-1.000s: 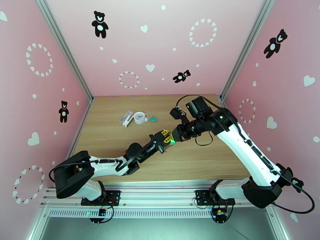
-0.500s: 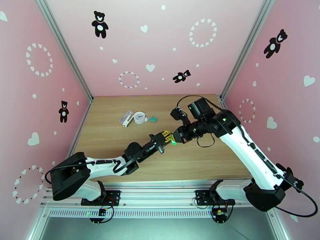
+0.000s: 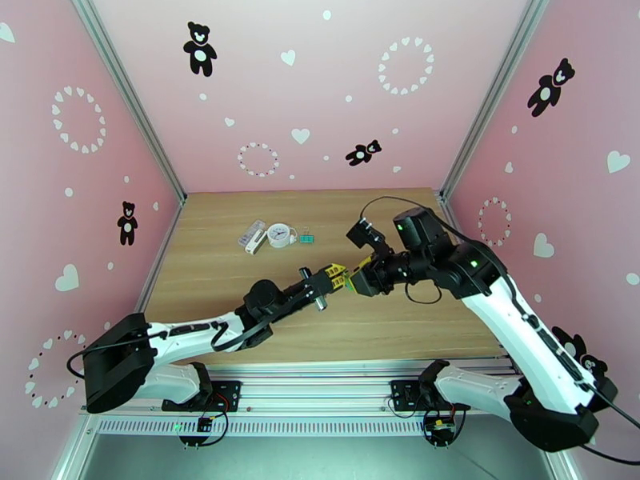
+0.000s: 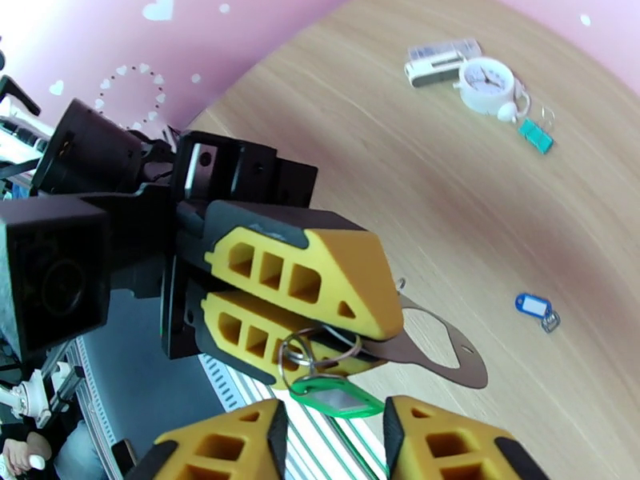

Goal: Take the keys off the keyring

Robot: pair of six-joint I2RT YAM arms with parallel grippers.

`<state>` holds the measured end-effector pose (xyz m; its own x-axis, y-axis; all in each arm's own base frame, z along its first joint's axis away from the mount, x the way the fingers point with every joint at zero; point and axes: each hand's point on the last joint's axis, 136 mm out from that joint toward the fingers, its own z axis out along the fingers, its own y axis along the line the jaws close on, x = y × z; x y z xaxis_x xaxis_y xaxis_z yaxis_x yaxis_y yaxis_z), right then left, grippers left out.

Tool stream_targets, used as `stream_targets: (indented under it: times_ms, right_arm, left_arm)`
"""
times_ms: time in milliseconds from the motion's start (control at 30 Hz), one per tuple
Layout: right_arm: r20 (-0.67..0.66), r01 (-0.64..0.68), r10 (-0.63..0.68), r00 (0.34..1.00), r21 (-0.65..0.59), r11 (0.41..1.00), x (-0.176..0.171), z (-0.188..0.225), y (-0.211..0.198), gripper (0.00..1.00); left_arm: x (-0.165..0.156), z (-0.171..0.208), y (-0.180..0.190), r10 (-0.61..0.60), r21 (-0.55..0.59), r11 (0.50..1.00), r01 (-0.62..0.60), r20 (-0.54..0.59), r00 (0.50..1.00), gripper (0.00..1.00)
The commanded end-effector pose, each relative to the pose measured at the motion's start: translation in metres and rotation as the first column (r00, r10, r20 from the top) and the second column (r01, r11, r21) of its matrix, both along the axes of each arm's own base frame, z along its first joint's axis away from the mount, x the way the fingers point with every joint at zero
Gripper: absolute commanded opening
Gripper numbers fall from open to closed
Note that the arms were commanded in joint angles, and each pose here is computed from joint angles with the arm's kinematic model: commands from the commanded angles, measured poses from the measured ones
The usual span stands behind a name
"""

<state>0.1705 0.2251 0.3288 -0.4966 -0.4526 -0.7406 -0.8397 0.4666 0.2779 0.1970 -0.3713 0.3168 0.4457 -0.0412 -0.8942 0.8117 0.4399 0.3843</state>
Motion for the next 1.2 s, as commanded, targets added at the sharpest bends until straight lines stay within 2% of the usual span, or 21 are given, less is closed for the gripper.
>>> stream_targets:
  times_ms: [0, 233, 433, 667, 833, 1067, 1167]
  right_arm:
    - [0.138, -0.136, 0.124, 0.983, 0.088, 0.987, -0.011, 0.018, 0.008, 0.42]
    - [0.170, -0.233, 0.201, 0.965, 0.199, 0.952, -0.019, 0.026, 0.013, 0.46]
    - [0.149, -0.256, 0.228, 0.962, 0.208, 0.944, -0.016, 0.016, 0.016, 0.45]
    - [0.201, -0.166, 0.131, 0.971, 0.166, 0.972, -0.002, 0.004, 0.008, 0.35]
    - [0.209, -0.165, 0.131, 0.969, 0.154, 0.974, 0.002, -0.001, 0.009, 0.25]
    - [0.213, -0.170, 0.135, 0.968, 0.156, 0.973, 0.001, -0.004, 0.009, 0.17]
    - [0.209, -0.166, 0.133, 0.969, 0.148, 0.975, 0.001, -0.007, 0.008, 0.06]
  left_arm:
    - [-0.014, 0.025, 0.002, -0.052, -0.011, 0.999, 0.053, 0.052, 0.997, 0.01]
    - [-0.016, 0.024, -0.001, -0.072, 0.031, 0.997, 0.071, 0.043, 0.996, 0.01]
    - [-0.012, 0.025, -0.002, -0.055, 0.046, 0.998, 0.053, 0.036, 0.998, 0.01]
    - [-0.012, 0.028, -0.003, -0.055, 0.045, 0.998, 0.053, 0.039, 0.998, 0.01]
    - [-0.011, 0.028, -0.003, -0.054, 0.044, 0.998, 0.052, 0.037, 0.998, 0.01]
    - [-0.011, 0.030, -0.004, -0.058, 0.039, 0.998, 0.056, 0.042, 0.997, 0.00]
    - [-0.011, 0.031, -0.004, -0.056, 0.037, 0.998, 0.054, 0.044, 0.997, 0.00]
